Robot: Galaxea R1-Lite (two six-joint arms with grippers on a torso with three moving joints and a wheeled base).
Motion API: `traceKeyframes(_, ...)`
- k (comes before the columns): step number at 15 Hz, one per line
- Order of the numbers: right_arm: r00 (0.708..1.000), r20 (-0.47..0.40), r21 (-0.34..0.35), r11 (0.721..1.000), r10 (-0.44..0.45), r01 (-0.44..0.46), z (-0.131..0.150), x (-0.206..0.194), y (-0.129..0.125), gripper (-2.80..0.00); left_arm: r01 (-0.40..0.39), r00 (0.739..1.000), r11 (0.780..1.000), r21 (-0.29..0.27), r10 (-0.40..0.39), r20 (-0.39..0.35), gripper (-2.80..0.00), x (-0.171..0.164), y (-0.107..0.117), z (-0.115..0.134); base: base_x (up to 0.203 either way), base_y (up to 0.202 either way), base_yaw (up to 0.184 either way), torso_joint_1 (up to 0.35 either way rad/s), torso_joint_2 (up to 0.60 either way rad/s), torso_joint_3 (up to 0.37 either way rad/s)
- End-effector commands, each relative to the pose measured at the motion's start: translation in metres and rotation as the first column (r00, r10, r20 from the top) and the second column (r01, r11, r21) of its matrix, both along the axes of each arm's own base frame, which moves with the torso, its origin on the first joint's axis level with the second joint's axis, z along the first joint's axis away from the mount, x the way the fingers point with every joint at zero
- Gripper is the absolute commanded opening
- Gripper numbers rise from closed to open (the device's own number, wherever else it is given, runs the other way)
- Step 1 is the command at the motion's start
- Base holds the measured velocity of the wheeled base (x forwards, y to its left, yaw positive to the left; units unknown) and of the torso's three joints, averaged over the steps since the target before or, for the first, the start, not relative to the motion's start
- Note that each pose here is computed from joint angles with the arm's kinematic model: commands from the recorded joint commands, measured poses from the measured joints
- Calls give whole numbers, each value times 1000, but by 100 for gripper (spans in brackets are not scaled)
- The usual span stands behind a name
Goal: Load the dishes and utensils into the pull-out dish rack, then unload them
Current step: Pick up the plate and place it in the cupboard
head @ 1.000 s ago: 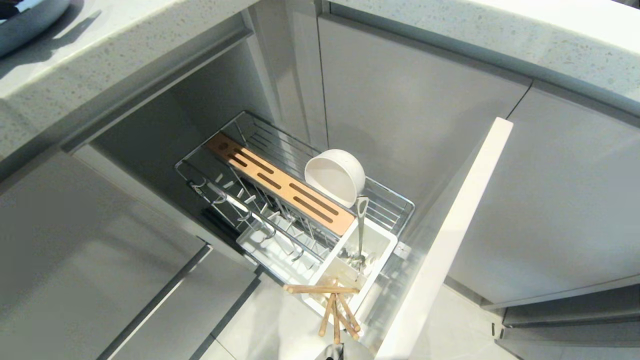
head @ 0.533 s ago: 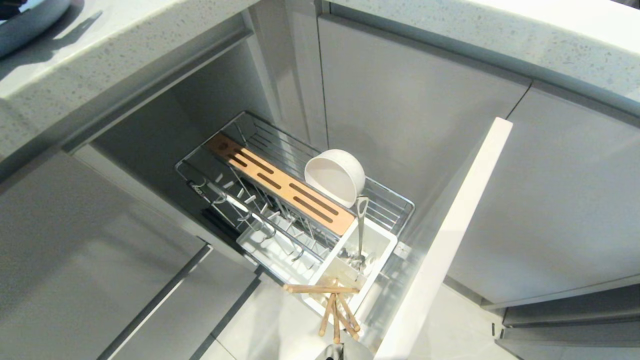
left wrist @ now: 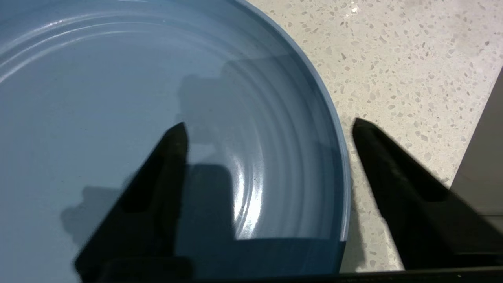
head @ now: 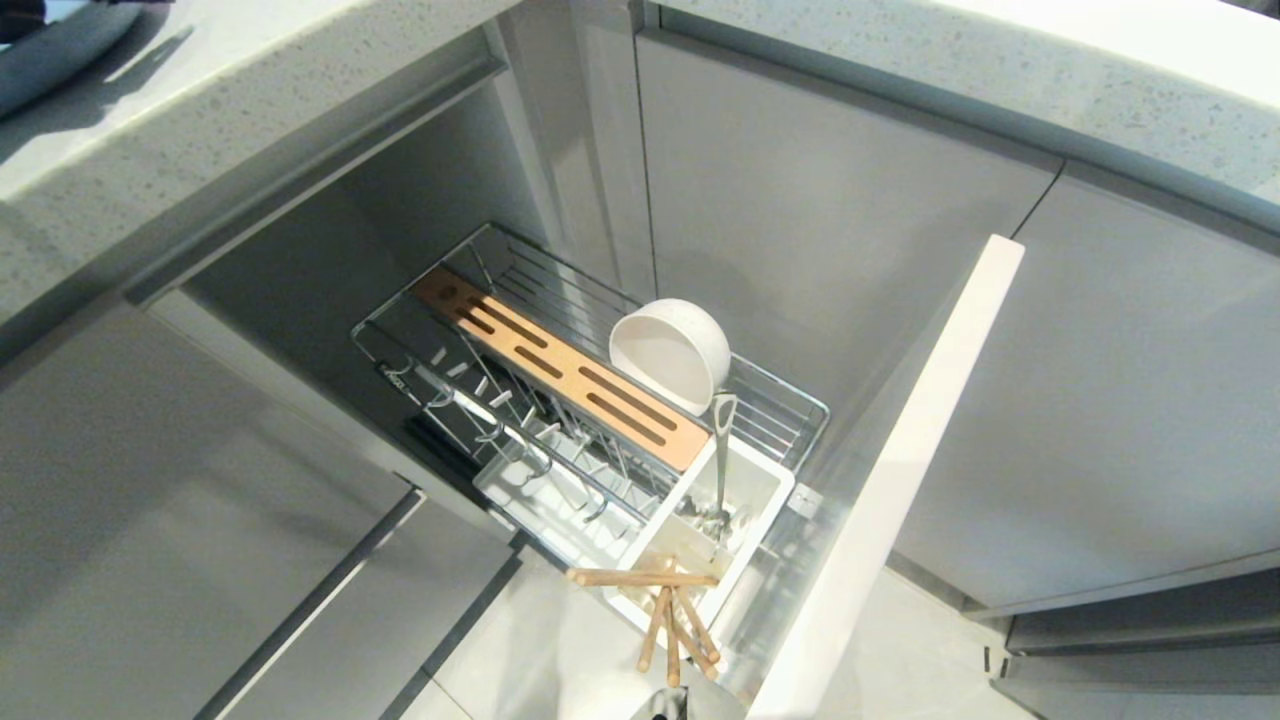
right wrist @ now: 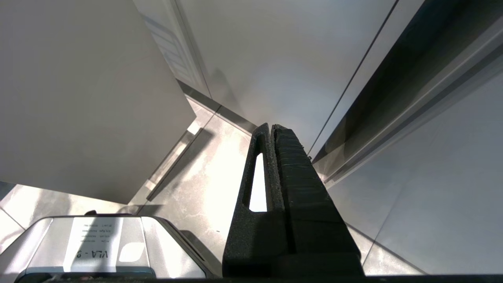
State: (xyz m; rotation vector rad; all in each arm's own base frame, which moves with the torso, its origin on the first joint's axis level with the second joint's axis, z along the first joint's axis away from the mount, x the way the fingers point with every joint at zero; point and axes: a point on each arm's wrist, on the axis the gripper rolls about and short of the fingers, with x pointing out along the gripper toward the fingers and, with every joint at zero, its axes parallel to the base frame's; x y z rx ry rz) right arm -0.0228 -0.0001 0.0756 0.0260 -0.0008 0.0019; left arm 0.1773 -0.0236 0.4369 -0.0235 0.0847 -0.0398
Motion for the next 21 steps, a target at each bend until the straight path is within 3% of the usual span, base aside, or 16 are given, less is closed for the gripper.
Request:
traceKeyframes(1, 1000, 1, 0, 1000, 0, 0, 0, 0, 0, -280, 7, 1000, 1000, 2, -7, -11, -280, 1, -2, -1, 0, 0, 0, 0, 0, 0)
traceKeyframes(12, 1000, -1, 0, 1000, 1, -1, 0, 0, 0, -280, 24, 1000, 1000, 20, -24, 5, -280, -6, -11, 1, 0, 0, 0, 0, 0, 0)
traceKeyframes(15, 1000, -1, 0, 1000, 0, 0, 0, 0, 0, -280, 17, 999, 998, 65, -19, 27, -280, -13, -10, 5, 0, 0, 0, 0, 0, 0)
traceKeyframes(21, 1000, -2, 0, 1000, 0, 0, 0, 0, 0, -280, -21, 996, 996, 92, 12, 94, -280, -30, -9, 14, 0, 0, 0, 0, 0, 0)
